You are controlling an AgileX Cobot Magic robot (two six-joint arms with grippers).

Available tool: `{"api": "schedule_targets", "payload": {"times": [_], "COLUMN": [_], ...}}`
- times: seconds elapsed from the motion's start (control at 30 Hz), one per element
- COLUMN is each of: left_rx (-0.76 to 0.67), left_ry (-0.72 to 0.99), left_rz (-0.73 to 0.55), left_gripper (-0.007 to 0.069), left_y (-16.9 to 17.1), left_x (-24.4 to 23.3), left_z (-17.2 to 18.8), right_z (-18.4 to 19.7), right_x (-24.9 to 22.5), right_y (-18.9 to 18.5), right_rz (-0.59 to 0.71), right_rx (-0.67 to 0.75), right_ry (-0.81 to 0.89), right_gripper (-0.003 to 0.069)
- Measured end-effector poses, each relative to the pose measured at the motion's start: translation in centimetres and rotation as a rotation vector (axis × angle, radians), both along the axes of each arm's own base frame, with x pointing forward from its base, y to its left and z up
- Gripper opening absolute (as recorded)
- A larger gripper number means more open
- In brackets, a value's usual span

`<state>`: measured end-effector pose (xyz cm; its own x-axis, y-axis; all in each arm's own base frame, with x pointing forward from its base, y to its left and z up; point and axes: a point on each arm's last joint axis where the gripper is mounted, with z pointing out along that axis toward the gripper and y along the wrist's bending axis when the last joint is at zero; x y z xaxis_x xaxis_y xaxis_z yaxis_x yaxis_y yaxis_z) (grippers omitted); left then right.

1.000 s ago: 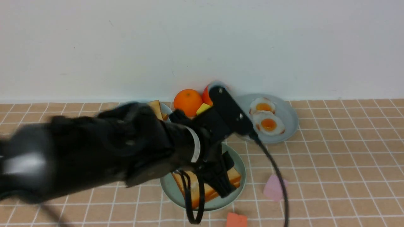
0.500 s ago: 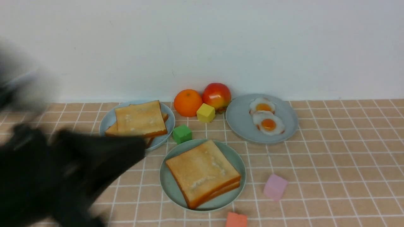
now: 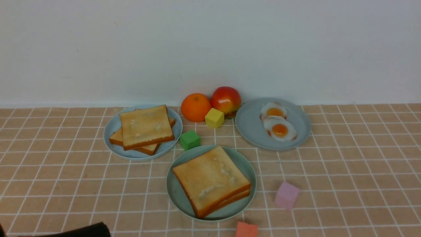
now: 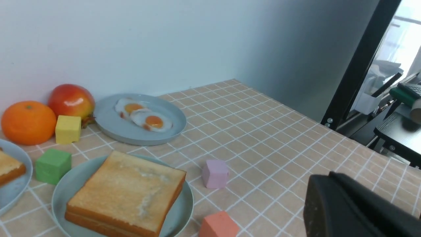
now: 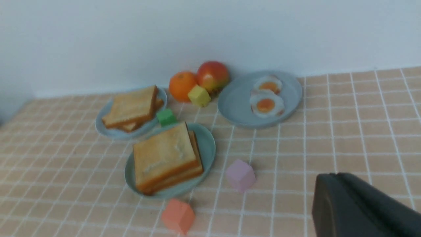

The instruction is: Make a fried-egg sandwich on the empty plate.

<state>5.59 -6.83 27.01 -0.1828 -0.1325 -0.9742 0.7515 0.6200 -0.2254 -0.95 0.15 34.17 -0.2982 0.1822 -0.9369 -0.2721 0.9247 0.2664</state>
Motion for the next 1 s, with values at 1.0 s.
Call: {"api": "schedule_targets", "payload": {"times": [1.0], "left_rx": [0.044], "left_ry": [0.034], "left_rz": [0.014], "left_gripper": [-0.0013], "left_y": [0.1], "left_x": [0.1], "left_z": [-0.5], "right_z": [-15.7], "right_x": [6.3], "right_y": [0.0], "right_rz": [-0.270], "right_rx": [-0.131], "right_ry": [-0.005], "right_gripper": [-0.0015]}}
